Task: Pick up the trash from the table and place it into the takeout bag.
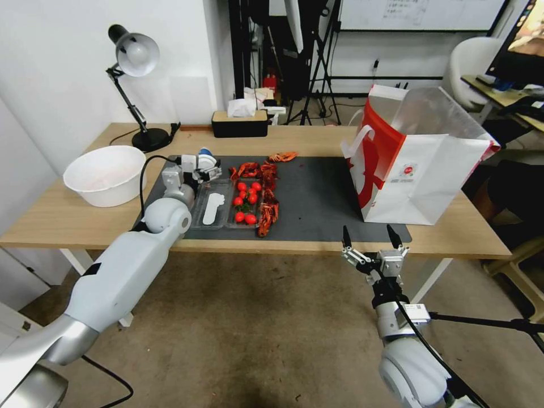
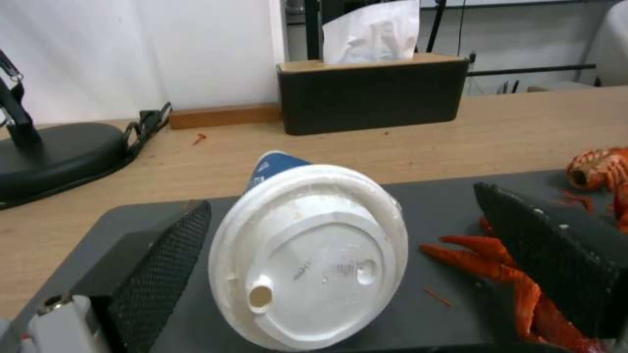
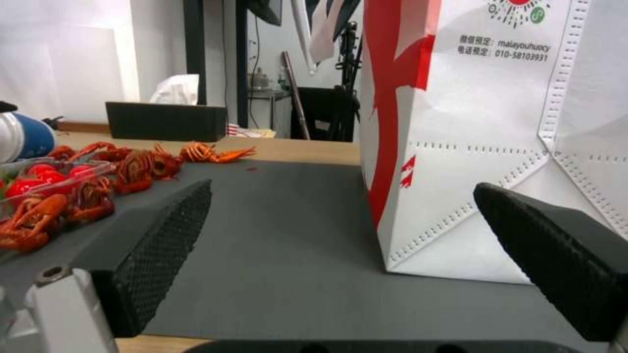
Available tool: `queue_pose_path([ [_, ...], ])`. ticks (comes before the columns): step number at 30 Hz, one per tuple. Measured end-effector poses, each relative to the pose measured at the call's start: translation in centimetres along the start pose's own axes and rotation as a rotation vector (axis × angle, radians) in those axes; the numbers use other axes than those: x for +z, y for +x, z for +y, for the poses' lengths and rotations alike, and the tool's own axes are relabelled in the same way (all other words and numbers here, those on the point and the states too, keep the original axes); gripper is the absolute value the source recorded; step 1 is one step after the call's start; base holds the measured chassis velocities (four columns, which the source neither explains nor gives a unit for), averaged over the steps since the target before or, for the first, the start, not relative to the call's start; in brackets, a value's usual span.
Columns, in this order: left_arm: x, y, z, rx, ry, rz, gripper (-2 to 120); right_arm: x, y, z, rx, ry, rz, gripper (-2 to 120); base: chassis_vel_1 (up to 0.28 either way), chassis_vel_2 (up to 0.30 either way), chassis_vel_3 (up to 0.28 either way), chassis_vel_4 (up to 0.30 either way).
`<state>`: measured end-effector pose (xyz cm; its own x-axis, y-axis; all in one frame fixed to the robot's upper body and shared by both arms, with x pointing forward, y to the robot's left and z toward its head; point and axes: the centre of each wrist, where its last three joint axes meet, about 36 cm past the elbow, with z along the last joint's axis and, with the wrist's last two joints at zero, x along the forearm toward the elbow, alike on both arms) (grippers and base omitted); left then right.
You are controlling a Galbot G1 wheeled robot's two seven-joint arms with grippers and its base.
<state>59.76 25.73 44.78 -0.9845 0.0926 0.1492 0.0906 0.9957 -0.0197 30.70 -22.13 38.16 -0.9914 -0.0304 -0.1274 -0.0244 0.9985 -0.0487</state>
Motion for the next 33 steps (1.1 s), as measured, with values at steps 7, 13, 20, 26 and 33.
queue_pose_path([
  [7, 0.6, -1.2, 0.0, -0.021, -0.025, 0.019, 100, 0.0, 0.0, 0.0, 0.001, -0.001, 0.0, 100, 0.0, 0.0, 0.0, 0.0],
  [13, 0.8, -2.2, 0.6, -0.047, -0.064, 0.022, 100, 0.0, 0.0, 0.1, 0.002, -0.003, 0.0, 100, 0.0, 0.0, 0.0, 0.0],
  [20, 1.1, -2.5, 0.5, -0.05, -0.077, 0.026, 100, 0.1, -0.1, 0.2, 0.003, -0.007, -0.001, 100, 0.0, 0.0, 0.0, 0.0],
  [26, 1.4, -3.0, 0.4, -0.054, -0.088, 0.041, 100, 0.1, 0.0, 0.3, 0.004, -0.01, 0.001, 100, 0.0, 0.0, 0.0, 0.0],
  [33, 1.6, -3.4, 0.5, -0.061, -0.1, 0.048, 96, 0.1, 0.0, 0.3, 0.004, -0.011, 0.002, 100, 0.0, 0.0, 0.0, 0.0],
])
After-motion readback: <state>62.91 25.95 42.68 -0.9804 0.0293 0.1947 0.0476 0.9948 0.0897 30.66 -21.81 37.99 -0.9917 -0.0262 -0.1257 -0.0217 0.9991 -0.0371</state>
